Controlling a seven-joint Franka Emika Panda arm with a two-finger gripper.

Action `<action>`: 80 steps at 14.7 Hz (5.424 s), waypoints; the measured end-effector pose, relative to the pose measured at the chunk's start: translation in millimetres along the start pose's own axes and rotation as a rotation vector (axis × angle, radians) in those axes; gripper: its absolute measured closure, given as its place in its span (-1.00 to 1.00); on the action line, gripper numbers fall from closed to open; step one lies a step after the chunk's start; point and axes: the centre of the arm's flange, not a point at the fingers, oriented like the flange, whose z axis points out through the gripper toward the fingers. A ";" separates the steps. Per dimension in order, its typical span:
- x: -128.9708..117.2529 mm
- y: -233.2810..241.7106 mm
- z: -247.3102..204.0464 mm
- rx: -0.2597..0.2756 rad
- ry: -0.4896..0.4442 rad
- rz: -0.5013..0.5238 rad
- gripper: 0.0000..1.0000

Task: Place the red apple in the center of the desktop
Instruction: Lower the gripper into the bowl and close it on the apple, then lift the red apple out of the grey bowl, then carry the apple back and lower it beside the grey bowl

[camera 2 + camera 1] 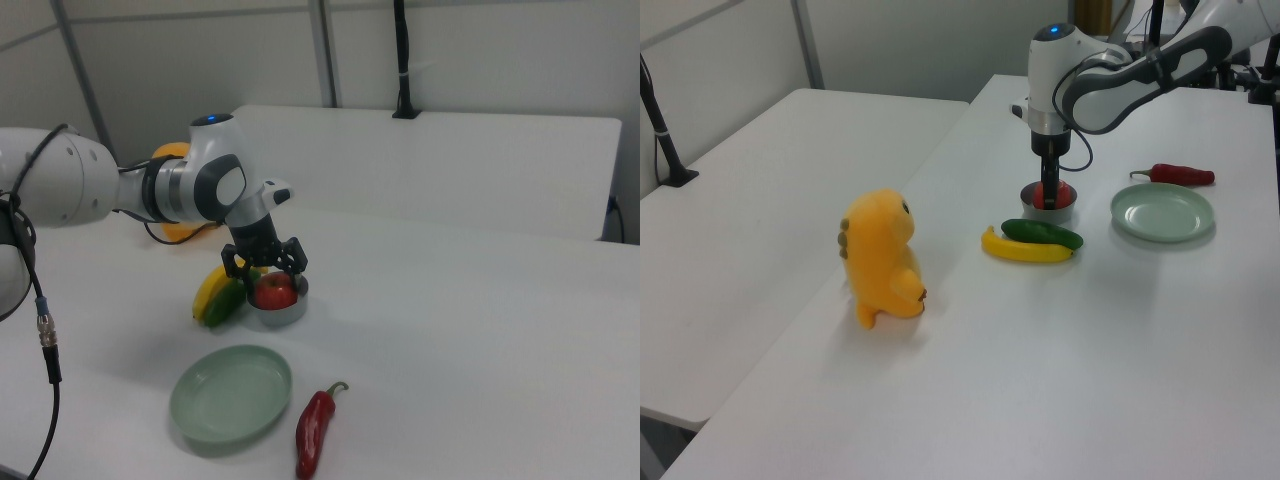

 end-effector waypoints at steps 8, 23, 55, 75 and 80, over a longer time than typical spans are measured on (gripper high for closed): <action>-2.2 -2.2 13.1 -0.017 -0.006 -0.019 -0.98; 0.3 -0.9 7.7 -0.022 0.005 -0.019 -0.61; -161.4 22.6 -171.8 0.125 -0.152 0.162 -0.61; -119.5 39.3 -0.2 0.003 0.212 0.196 -0.60; -117.1 30.9 16.2 0.012 0.185 0.160 -0.60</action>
